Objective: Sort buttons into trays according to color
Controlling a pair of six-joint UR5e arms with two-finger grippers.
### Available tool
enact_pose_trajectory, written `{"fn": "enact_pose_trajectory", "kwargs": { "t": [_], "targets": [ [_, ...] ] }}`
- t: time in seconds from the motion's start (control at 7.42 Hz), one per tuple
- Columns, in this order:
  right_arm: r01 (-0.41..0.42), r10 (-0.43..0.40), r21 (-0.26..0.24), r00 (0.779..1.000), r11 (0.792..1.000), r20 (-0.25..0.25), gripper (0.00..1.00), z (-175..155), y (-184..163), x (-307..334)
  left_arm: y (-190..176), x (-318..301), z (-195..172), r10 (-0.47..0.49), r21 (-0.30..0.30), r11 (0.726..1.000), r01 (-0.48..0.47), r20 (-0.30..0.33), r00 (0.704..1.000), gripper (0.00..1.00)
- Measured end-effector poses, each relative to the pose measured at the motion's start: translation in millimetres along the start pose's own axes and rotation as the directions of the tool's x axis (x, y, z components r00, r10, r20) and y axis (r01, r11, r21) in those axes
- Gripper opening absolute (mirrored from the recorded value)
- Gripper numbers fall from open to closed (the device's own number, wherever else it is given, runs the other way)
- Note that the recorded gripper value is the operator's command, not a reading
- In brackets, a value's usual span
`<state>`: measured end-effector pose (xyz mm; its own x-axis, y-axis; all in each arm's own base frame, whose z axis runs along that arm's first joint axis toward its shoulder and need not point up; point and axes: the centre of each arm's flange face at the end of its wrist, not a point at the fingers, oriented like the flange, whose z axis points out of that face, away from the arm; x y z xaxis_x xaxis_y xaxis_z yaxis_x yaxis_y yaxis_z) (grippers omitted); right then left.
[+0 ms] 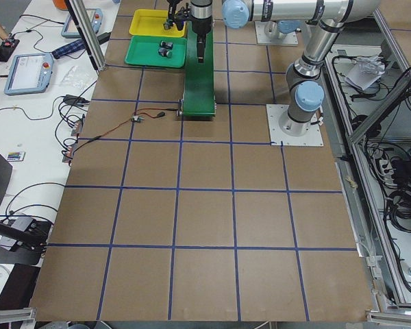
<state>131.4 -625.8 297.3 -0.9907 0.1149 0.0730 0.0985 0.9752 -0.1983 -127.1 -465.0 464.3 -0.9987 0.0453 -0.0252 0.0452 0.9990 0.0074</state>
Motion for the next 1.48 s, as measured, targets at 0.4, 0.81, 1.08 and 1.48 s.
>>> {"fn": "enact_pose_trajectory", "kwargs": {
  "t": [0.4,0.81,1.08,1.48],
  "targets": [
    [0.056,-0.056,0.085,0.998,0.995,-0.005,1.0,61,-28,19,0,1,-1,-0.011,0.003,1.0,0.011,-0.015,1.0,1.0],
    [0.067,-0.067,0.069,0.998,0.995,-0.011,1.0,52,-20,25,0,2,-1,-0.013,0.003,1.0,0.013,-0.016,1.0,1.0],
    [0.071,-0.07,0.023,0.997,0.997,-0.01,1.0,-8,-4,32,0,2,-2,-0.014,0.005,1.0,0.014,-0.016,1.0,1.0],
    [0.072,-0.073,-0.096,0.997,0.993,-0.008,1.0,-118,52,40,0,2,-3,-0.017,0.005,1.0,0.017,-0.016,1.0,1.0]
  ]
}}
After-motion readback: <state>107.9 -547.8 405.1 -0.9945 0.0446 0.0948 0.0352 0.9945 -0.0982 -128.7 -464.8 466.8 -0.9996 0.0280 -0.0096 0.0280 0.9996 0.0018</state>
